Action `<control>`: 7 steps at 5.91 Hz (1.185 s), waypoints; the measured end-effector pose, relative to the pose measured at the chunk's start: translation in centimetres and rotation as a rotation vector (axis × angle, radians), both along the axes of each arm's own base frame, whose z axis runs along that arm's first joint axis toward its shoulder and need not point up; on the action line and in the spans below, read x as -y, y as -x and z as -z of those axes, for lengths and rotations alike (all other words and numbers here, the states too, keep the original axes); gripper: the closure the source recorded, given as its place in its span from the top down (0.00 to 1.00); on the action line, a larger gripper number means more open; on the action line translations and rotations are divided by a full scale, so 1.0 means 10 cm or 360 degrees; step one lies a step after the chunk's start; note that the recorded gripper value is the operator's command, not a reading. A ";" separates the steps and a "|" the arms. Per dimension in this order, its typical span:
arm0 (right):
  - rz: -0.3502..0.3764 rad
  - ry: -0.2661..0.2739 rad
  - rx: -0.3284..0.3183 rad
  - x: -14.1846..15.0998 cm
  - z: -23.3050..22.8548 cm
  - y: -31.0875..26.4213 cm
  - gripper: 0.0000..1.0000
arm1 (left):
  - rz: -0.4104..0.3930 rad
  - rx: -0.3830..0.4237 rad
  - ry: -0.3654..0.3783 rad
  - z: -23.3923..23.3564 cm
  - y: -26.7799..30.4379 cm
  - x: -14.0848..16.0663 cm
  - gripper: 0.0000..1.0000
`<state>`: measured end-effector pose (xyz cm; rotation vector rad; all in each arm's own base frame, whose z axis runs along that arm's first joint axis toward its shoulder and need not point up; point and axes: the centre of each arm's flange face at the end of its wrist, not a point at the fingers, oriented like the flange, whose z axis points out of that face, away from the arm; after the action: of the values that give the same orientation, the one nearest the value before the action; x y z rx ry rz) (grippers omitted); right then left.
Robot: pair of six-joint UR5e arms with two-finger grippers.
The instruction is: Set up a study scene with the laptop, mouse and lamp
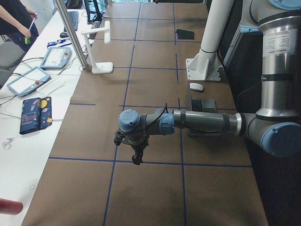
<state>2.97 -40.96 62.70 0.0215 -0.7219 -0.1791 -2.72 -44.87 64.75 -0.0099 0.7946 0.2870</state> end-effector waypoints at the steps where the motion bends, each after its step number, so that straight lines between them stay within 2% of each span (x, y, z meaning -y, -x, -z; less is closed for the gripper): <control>1: 0.0000 0.0000 0.0000 0.00 0.00 0.00 1.00 | -0.0001 0.0009 -0.0007 0.01 0.01 -0.01 1.00; 3: 0.0000 -0.0001 0.0000 0.00 0.00 0.00 1.00 | -0.0001 0.0033 -0.0032 0.07 0.02 -0.03 1.00; 4: 0.0000 -0.0003 0.0000 0.00 0.01 0.00 1.00 | 0.0002 0.0038 -0.0090 0.22 0.01 0.06 1.00; 6: 0.0000 -0.0005 0.0000 0.01 0.01 0.00 1.00 | 0.0028 0.0023 -0.0314 0.91 -0.04 0.48 1.00; 7: 0.0000 -0.0006 0.0001 0.01 0.02 0.00 1.00 | 0.0066 0.0009 -0.0350 1.16 -0.09 0.58 1.00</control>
<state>2.97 -41.06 62.54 0.0250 -0.7219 -0.1803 -1.78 -50.63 53.16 0.2120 0.7532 0.3339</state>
